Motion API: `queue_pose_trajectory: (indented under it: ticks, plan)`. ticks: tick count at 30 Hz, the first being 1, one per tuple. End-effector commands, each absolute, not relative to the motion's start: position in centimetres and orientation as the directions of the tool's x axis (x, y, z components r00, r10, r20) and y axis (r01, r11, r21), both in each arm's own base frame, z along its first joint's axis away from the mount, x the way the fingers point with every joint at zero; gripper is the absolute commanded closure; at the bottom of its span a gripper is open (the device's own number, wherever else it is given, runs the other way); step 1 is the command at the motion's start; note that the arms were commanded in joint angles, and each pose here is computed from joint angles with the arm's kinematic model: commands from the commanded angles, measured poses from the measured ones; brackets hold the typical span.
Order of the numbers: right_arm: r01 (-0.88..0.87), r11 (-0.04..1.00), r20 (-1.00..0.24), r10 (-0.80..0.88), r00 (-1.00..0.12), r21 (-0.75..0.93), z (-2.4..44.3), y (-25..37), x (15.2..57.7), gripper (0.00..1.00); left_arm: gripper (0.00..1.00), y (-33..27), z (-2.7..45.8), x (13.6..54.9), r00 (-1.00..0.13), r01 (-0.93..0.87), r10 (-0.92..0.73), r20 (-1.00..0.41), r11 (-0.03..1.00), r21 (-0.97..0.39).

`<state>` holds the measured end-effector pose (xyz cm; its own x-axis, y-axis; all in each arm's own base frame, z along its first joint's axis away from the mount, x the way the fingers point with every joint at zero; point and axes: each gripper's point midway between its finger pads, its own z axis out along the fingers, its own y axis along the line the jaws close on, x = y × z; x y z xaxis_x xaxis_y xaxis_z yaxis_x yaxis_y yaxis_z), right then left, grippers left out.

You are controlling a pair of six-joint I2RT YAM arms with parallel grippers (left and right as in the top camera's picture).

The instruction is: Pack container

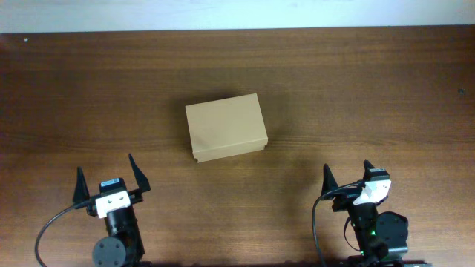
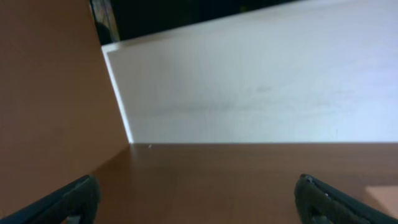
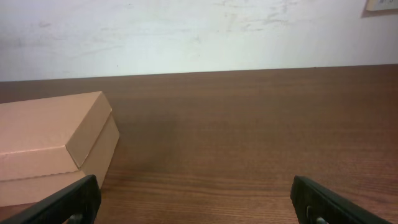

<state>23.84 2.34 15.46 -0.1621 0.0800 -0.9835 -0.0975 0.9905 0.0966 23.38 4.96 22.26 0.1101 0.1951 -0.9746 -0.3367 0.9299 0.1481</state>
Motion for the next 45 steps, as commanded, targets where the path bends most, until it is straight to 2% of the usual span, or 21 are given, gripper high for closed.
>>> queue_pose_trajectory:
  ticks: [1, 5, 10, 45]
  plan:
    - [-0.087, 0.992, -0.984, 0.077, -0.161, 0.092, 15.2, 2.1, 23.9, 0.01, 0.00, 5.4, 21.4, 23.4, 0.086, -0.352, 0.207, -0.974, 0.921, 0.165]
    - [-0.086, 0.992, -0.984, 0.077, -0.161, 0.092, 15.2, 2.1, 23.9, 0.01, 0.00, 5.7, 20.6, 23.5, 0.049, -0.356, 0.209, -0.977, 0.917, 0.178]
    - [-0.086, 0.992, -0.984, 0.077, -0.161, 0.092, 15.2, 2.1, 23.9, 0.01, 0.00, 5.7, 16.3, 23.6, -0.129, -0.318, 0.212, -0.969, 0.917, 0.243]
    - [-0.087, 0.992, -0.984, 0.077, -0.161, 0.092, 15.2, 2.1, 23.9, 0.01, 0.00, 5.7, 16.3, 23.6, -0.130, -0.317, 0.212, -0.969, 0.917, 0.243]
